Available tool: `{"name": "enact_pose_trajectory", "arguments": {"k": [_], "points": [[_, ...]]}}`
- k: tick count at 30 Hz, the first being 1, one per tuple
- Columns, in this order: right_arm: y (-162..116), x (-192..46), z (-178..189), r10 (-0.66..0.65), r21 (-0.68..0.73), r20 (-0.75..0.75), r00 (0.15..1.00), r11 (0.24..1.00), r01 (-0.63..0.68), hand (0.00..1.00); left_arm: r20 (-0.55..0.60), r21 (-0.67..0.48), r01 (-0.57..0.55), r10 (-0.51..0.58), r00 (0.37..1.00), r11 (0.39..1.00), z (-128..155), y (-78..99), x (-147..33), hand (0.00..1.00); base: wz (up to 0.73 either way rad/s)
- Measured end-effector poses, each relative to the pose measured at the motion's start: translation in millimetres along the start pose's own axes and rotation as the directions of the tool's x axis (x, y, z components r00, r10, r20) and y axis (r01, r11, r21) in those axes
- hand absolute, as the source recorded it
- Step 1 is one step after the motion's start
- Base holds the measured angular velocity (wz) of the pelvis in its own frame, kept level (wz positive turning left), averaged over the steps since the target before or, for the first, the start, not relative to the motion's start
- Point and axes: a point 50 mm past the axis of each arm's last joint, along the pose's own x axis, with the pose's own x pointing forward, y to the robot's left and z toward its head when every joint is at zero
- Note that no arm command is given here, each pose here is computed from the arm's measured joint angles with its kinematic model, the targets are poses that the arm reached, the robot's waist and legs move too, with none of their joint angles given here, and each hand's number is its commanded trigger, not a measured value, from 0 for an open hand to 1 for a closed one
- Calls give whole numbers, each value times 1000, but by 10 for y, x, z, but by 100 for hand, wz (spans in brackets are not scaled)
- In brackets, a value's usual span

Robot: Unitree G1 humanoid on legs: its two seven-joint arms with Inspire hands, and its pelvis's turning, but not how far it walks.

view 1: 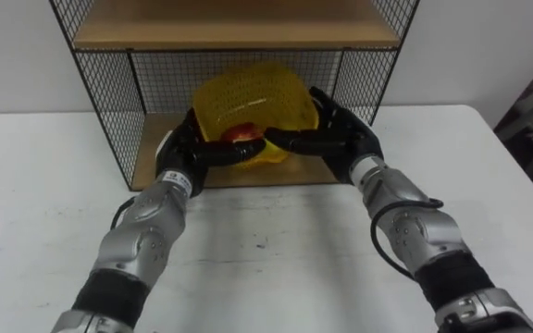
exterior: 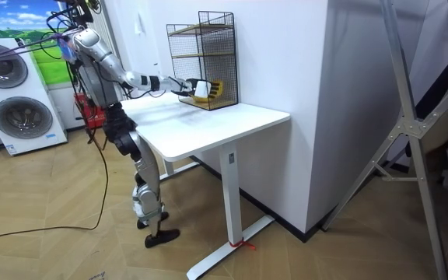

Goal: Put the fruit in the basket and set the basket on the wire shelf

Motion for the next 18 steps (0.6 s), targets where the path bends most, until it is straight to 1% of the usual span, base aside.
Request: {"name": "enact_pose_trajectory", "arguments": {"k": [4, 15, 18], "points": [[-23, 3, -75, -17, 6, -43, 999, 1000, 17, 0, -15, 2, -11, 11, 1000, 1000, -13, 10, 24, 0, 0], [-11, 7, -98, -41, 11, -58, 997, 999, 42, 0, -22, 0, -18, 18, 1000, 1000, -22, 20, 31, 0, 2], [-11, 6, -97, -38, 38, -58, 998, 998, 40, 0, -26, 1, -18, 18, 999, 1000, -25, 25, 30, 0, 1]]}}
